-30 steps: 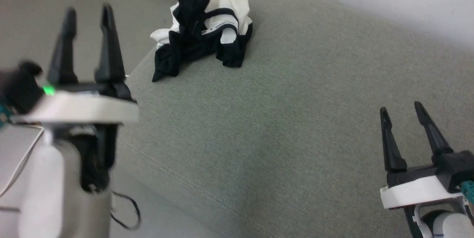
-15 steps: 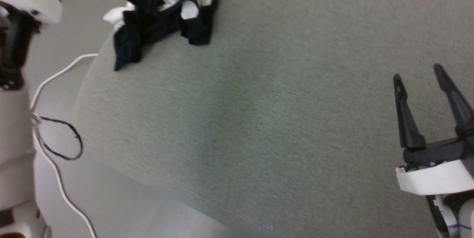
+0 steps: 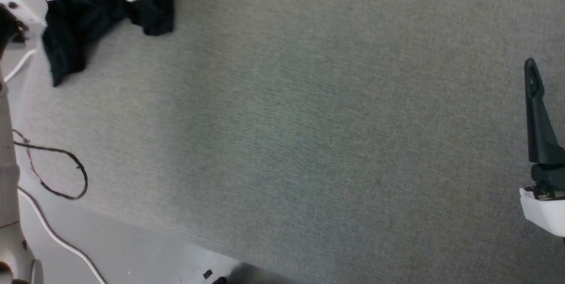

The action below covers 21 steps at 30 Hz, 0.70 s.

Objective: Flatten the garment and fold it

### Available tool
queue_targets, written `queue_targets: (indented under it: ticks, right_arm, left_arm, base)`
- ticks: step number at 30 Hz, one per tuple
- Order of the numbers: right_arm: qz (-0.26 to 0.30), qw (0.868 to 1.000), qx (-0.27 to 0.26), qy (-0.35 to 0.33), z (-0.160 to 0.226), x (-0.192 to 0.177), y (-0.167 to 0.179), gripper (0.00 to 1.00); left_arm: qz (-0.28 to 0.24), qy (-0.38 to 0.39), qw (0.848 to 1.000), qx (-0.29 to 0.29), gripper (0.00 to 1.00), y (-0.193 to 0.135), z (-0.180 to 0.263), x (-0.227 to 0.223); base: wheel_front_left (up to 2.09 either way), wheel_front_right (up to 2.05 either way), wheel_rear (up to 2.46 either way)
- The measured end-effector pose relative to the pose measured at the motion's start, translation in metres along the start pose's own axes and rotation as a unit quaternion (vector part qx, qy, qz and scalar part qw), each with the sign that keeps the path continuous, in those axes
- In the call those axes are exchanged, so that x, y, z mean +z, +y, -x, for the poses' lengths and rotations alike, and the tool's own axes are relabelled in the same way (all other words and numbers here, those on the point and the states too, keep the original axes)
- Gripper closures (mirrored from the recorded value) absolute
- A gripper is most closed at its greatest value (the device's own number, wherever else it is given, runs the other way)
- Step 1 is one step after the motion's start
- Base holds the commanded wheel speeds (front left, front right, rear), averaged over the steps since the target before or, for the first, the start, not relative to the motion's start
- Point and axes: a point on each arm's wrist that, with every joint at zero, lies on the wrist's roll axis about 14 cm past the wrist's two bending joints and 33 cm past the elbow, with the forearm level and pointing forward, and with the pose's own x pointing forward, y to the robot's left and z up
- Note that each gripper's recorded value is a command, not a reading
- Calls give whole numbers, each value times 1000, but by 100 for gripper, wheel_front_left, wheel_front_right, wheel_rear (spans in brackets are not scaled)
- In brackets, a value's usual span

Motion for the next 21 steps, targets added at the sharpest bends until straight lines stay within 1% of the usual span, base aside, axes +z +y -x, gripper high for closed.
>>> queue_targets:
  ticks: [6, 11, 14, 18, 19, 20, 21]
  right_arm:
    - [8, 1000, -7, 24, 1, -20, -14, 0]
    - [17, 999, -13, 40, 2, -31, -24, 0]
    - [21, 999, -19, 46, 6, -33, -30, 0]
    - [29, 998, -29, 53, 11, -34, -38, 0]
    - [31, 998, -31, 55, 12, -34, -40, 0]
    - [32, 997, -33, 56, 13, -34, -41, 0]
    - [33, 997, -35, 56, 14, -33, -42, 0]
  left_arm:
    - [6, 91, 996, -16, 0, -23, -31, -65]
    - [11, 160, 987, -17, 0, -34, -44, -111]
    - [10, 197, 980, -10, 0, -37, -47, -133]
    - [9, 229, 973, -2, 0, -40, -50, -153]
    - [9, 234, 972, -3, 2, -41, -50, -157]
    - [8, 238, 971, -4, 58, -42, -49, -161]
    - [4, 237, 971, -4, 100, -42, -50, -161]
  base:
    - [0, 0, 0]
    - [0, 0, 0]
    - [0, 0, 0]
    - [0, 0, 0]
    - [0, 0, 0]
    - [0, 0, 0]
    - [0, 0, 0]
